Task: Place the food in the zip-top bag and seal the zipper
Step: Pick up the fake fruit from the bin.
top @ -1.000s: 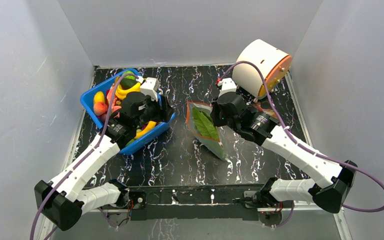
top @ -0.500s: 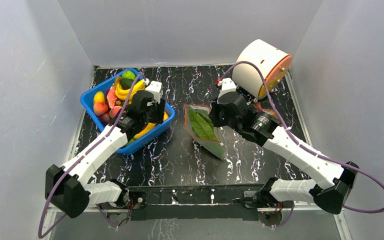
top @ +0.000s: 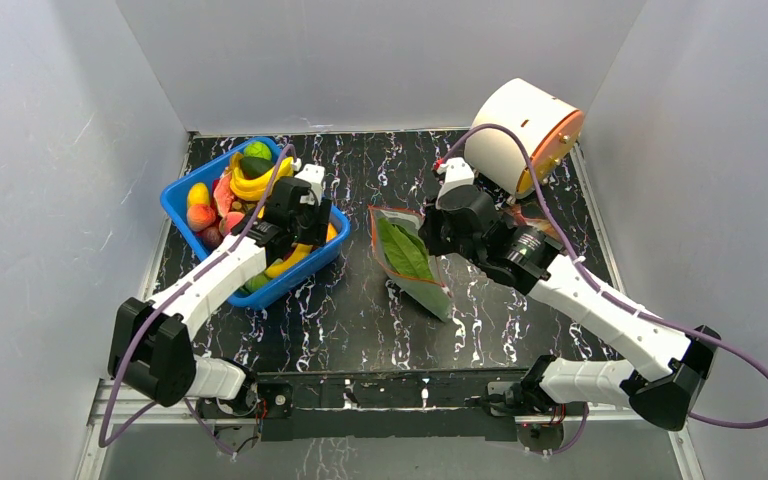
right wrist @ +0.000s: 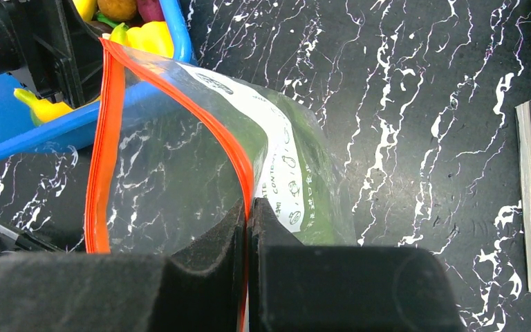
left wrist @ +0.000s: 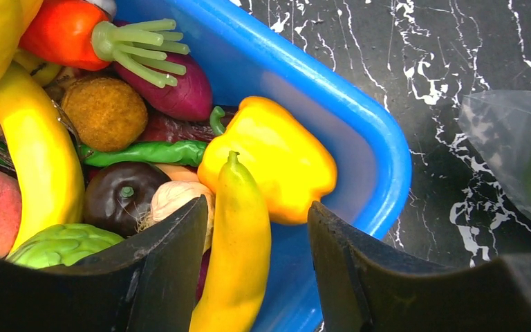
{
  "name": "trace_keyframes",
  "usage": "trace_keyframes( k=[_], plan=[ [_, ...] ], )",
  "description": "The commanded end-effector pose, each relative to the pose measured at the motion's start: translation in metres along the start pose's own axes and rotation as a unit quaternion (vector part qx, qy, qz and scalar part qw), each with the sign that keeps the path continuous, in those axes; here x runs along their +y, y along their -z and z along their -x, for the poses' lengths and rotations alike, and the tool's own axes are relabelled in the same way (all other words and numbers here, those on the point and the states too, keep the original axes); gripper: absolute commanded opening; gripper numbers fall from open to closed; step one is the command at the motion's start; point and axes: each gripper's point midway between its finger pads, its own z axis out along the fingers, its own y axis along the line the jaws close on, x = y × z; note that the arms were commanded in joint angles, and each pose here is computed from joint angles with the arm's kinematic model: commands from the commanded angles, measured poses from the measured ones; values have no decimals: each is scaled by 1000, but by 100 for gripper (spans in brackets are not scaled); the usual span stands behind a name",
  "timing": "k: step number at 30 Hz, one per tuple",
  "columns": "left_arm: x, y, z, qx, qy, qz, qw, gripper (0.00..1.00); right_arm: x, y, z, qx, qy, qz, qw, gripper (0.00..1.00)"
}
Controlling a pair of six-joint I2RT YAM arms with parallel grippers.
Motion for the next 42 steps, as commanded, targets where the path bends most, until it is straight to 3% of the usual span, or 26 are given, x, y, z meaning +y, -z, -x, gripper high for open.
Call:
trace_keyframes(
  k=[1, 15, 19, 27, 42],
  plan=[
    [4, 1, 21, -27, -4, 5, 1000, 53, 5, 10, 23, -45, -13, 16, 999, 0],
    [9, -16, 5, -1, -14, 18, 1000, 48, 6, 13, 24, -48, -15, 21, 999, 0],
    [8, -15, 7, -4, -14, 13, 1000, 33, 5, 12, 23, -47, -14, 19, 999, 0],
    [6, -5, 14, -17, -8, 5, 1000, 19, 4, 10, 18, -44, -16, 19, 999, 0],
    [-7, 53, 59, -105, 29, -51, 993, 18, 8, 3, 11, -39, -31, 28, 998, 0]
  ],
)
